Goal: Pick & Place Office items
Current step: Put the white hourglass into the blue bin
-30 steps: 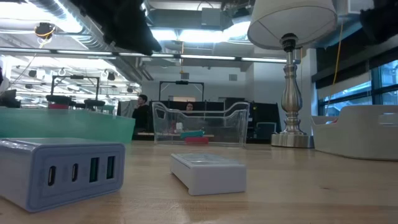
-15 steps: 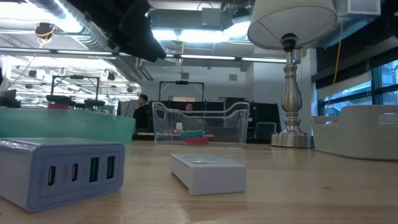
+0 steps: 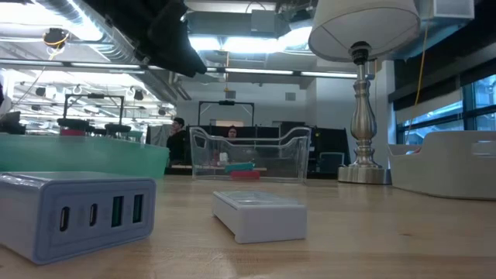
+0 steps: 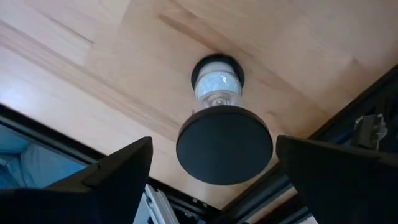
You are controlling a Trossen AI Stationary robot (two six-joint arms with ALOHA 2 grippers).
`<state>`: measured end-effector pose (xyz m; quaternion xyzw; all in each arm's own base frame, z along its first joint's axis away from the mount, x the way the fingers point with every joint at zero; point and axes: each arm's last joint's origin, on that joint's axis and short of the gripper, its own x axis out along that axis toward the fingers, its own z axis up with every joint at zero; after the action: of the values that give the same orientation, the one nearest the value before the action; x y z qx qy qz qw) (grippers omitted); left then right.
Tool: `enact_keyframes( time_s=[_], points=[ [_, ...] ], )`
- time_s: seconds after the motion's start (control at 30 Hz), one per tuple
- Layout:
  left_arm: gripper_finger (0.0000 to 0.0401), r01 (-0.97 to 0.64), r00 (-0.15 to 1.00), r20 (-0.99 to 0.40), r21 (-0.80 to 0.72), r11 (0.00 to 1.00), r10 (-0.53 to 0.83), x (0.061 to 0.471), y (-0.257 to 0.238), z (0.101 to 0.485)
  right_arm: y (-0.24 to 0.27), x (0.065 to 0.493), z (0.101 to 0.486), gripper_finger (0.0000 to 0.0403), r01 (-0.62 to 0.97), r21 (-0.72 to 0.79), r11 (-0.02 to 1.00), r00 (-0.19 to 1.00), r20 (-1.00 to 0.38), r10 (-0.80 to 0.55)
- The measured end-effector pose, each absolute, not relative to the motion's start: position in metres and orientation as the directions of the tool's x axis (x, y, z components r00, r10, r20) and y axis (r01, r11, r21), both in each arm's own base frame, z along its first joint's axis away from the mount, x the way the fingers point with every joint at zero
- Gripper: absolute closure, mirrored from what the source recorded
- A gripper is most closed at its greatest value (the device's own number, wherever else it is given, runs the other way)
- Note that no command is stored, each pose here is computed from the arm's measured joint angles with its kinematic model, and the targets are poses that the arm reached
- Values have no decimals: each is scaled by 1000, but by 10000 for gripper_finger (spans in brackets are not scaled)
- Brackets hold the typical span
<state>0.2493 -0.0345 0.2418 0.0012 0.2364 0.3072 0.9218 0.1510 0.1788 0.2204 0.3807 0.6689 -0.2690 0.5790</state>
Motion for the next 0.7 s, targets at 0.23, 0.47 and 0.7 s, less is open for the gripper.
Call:
enact_keyframes(
  time_s=[0.23, 0.47, 0.7],
  points=[
    [148, -565, 700, -435, 150, 812, 567, 249, -35, 242, 181, 149, 220, 78, 829, 85, 552, -12, -985, 170],
    [148, -562, 699, -435, 156, 813, 567, 249, -34, 242, 181, 148, 220, 138, 833, 75, 548, -31, -983, 183],
    [148, -561, 699, -436, 158, 813, 567, 249, -34, 242, 185, 149, 216, 190, 826, 45, 562, -86, -975, 205]
  ],
)
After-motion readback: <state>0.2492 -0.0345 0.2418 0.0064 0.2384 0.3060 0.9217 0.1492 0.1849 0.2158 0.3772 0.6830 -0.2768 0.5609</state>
